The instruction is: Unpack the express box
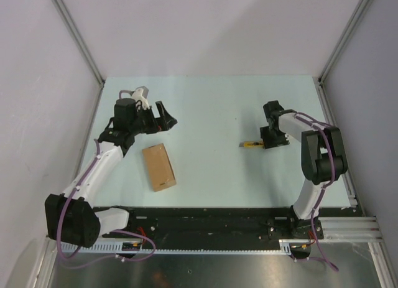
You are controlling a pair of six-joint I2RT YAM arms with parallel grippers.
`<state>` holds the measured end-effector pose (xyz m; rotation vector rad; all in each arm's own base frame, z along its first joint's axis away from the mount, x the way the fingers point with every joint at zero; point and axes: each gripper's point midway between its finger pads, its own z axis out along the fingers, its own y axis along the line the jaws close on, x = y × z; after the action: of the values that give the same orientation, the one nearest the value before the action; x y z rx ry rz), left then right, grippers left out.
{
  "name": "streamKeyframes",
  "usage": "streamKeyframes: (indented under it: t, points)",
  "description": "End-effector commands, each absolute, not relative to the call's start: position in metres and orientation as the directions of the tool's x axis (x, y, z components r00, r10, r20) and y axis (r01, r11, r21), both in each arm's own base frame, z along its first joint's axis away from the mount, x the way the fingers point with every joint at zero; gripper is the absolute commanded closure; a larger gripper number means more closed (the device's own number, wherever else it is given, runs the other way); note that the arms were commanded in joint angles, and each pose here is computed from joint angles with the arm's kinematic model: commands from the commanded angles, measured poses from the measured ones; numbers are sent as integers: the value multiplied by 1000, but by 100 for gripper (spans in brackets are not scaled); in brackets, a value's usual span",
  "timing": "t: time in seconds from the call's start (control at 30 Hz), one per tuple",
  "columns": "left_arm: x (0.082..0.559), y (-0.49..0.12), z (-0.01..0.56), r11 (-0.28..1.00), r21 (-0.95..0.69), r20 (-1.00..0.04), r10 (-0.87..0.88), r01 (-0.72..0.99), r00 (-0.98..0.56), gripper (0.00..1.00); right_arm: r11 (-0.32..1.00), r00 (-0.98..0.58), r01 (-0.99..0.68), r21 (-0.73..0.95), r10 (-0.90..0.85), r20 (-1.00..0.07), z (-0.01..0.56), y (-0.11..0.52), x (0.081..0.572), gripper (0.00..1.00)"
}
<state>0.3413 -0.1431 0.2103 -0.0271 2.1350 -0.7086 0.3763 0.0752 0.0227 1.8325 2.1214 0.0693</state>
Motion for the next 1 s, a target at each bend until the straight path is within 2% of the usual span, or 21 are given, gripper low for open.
streamKeyframes:
  t: [0.0, 0.13, 0.33, 0.47, 0.6, 0.97]
  points:
    - [354, -140, 234, 855, -460, -783, -264, 239, -563, 0, 142, -118, 983, 113, 972, -201, 3, 62, 356, 48]
    - [355, -136, 233, 865, -451, -786, -270, 218, -556, 0, 159, -145, 985, 66, 973, -179, -2, 61, 351, 53]
    - [353, -135, 233, 867, -446, -789, -264, 222, -555, 0, 188, -179, 981, 40, 971, -159, -3, 67, 355, 68]
    - [350, -139, 235, 858, -447, -793, -248, 253, -557, 0, 223, -210, 973, 55, 960, -186, 4, 70, 360, 82]
    - [345, -148, 238, 831, -469, -785, -236, 300, -573, 0, 272, -242, 956, 108, 943, -229, 20, 74, 368, 91]
    - [319, -234, 224, 687, -567, -702, -114, 455, -703, 0, 481, -379, 778, 404, 872, -309, 125, 133, 378, 100]
